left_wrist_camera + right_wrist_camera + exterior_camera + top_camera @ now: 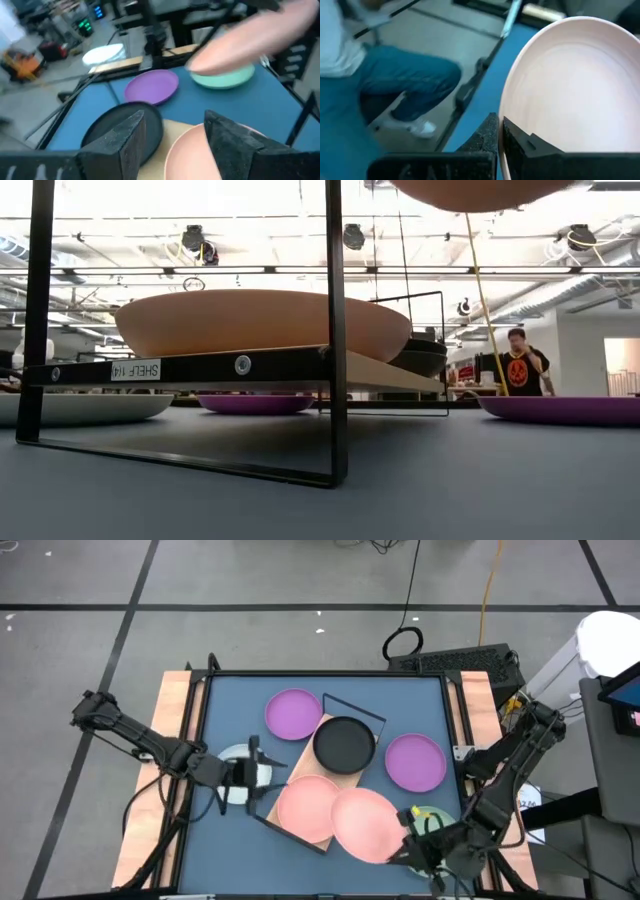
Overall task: Place and stack plates onto a shelf
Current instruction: Stack the pink plate on top of the pink plate on the shelf
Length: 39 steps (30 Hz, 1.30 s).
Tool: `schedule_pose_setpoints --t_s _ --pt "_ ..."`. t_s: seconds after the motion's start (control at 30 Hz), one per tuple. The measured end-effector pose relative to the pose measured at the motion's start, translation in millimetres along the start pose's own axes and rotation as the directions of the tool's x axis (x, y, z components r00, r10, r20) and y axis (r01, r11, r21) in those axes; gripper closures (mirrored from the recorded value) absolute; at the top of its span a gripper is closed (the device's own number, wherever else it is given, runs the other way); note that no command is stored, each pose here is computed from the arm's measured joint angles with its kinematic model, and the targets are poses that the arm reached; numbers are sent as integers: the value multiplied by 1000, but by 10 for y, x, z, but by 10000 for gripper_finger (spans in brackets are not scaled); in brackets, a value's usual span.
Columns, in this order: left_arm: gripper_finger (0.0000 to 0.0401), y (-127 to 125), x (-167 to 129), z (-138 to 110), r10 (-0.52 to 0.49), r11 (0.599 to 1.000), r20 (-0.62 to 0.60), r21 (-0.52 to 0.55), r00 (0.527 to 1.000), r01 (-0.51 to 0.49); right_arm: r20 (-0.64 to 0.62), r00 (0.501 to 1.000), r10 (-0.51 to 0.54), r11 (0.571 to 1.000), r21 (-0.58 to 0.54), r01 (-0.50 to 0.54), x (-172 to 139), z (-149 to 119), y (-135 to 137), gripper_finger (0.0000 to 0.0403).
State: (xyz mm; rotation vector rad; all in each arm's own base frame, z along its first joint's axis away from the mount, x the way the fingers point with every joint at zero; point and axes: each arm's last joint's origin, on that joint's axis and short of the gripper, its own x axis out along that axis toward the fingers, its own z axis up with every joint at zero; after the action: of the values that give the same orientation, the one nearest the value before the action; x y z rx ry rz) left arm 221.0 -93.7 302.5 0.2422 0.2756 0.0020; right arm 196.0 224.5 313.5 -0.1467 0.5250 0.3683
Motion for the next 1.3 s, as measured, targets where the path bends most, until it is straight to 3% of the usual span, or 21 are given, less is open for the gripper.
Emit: schedule_pose_setpoints --t_s 0.27,0.53,0.77,0.97,1.13,1.23,1.3 --pt "240 -255 172 127 -81 973 50 223 996 67 48 996 -78 994 -77 81 186 80 -176 403" --pt "265 -455 225 308 -164 938 68 319 984 134 -7 996 -91 987 -134 89 443 19 -279 403" --pt "272 -402 214 511 -148 984 121 118 982 134 -36 993 -116 982 -154 109 570 -18 -351 403" --pt "273 -413 216 433 -148 988 42 36 988 147 -30 981 -191 971 -151 185 594 -10 -436 403" --pt "273 -299 249 452 40 986 47 -164 998 -31 -8 948 -318 933 -183 311 586 0 -481 403" --pt "272 -204 249 550 160 946 120 -303 980 -118 1 926 -379 910 -181 373 588 9 -529 403" --pt "272 -148 251 607 200 916 165 -381 966 -125 11 904 -427 889 -178 422 586 16 -554 403"
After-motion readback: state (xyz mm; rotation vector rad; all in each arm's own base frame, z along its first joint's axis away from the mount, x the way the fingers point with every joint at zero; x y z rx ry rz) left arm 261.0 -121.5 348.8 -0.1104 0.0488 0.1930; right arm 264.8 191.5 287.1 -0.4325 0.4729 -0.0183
